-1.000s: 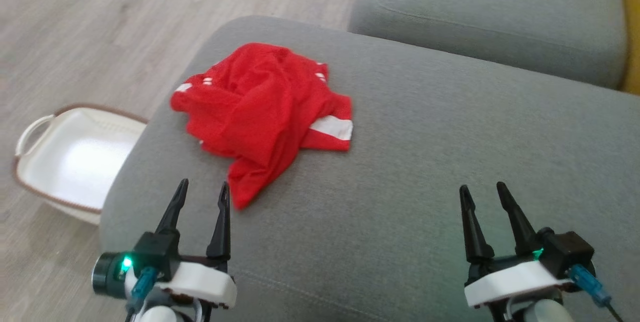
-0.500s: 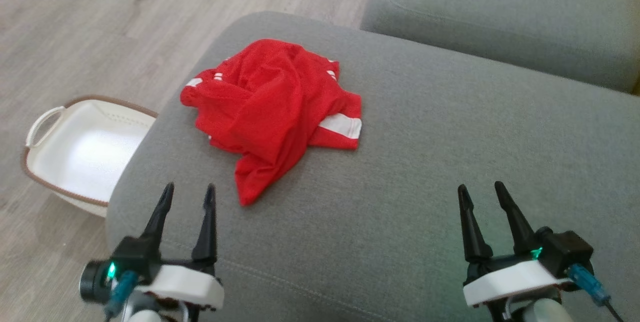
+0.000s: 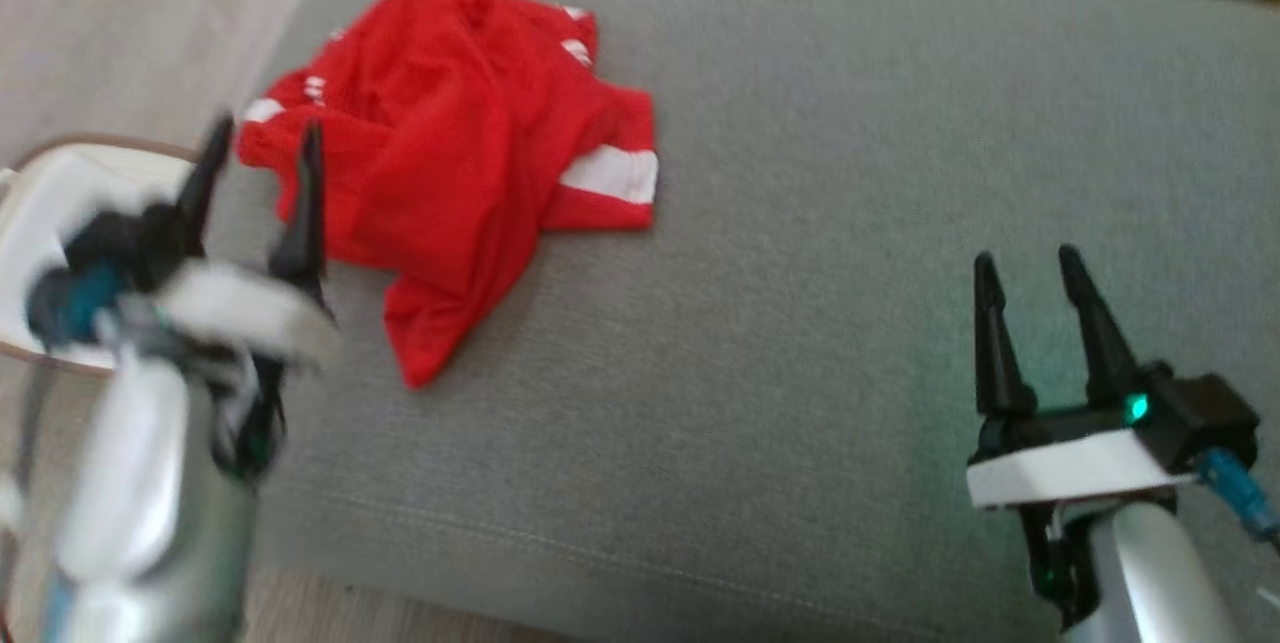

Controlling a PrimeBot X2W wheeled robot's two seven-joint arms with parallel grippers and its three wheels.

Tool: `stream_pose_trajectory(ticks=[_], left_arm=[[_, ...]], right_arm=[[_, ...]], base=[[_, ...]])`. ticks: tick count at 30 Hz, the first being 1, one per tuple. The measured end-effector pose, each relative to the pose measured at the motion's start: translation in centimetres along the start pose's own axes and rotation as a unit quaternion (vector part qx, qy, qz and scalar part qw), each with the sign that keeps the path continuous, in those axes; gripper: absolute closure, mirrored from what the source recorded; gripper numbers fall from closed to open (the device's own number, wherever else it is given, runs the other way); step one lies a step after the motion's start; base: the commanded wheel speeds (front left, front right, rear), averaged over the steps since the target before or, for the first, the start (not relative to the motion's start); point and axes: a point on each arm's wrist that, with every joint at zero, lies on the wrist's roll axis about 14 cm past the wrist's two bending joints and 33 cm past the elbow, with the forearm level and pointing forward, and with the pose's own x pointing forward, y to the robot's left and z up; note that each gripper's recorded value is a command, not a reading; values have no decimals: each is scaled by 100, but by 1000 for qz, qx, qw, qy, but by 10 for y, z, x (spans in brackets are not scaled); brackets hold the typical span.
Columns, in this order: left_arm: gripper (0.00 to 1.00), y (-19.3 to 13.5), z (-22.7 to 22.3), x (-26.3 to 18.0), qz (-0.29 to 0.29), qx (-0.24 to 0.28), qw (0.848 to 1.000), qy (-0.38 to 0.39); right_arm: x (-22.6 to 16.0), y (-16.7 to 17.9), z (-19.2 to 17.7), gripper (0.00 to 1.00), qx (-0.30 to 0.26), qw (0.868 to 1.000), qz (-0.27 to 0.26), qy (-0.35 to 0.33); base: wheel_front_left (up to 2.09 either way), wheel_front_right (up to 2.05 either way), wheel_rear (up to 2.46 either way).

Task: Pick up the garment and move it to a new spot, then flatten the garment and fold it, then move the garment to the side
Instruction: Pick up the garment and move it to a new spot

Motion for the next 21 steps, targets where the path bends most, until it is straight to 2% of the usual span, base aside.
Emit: stream_pose_trajectory(ticks=[8, 11, 12, 17, 18, 21], left_arm=[[0, -13, -11, 106, -53, -1, 992, 118], [0, -28, -35, 128, -83, 4, 979, 188], [0, -28, -35, 128, -83, 4, 979, 188], [0, -36, -85, 143, -106, 22, 951, 291], [0, -41, -104, 145, -113, 23, 938, 328], [0, -47, -129, 146, -121, 29, 920, 373]], right_arm=[[12, -33, -11, 0, 3, 999, -36, 0], [16, -41, -15, 0, 5, 999, -42, 1], [16, -41, -15, 0, 5, 999, -42, 1], [12, -61, -26, 0, 4, 998, -68, 13], [9, -68, -31, 0, 3, 997, -77, 18], [7, -77, -33, 0, 1, 996, -87, 20]], base=[[0, 0, 0], [0, 0, 0], [0, 0, 0], [0, 0, 0], [0, 0, 0], [0, 0, 0]])
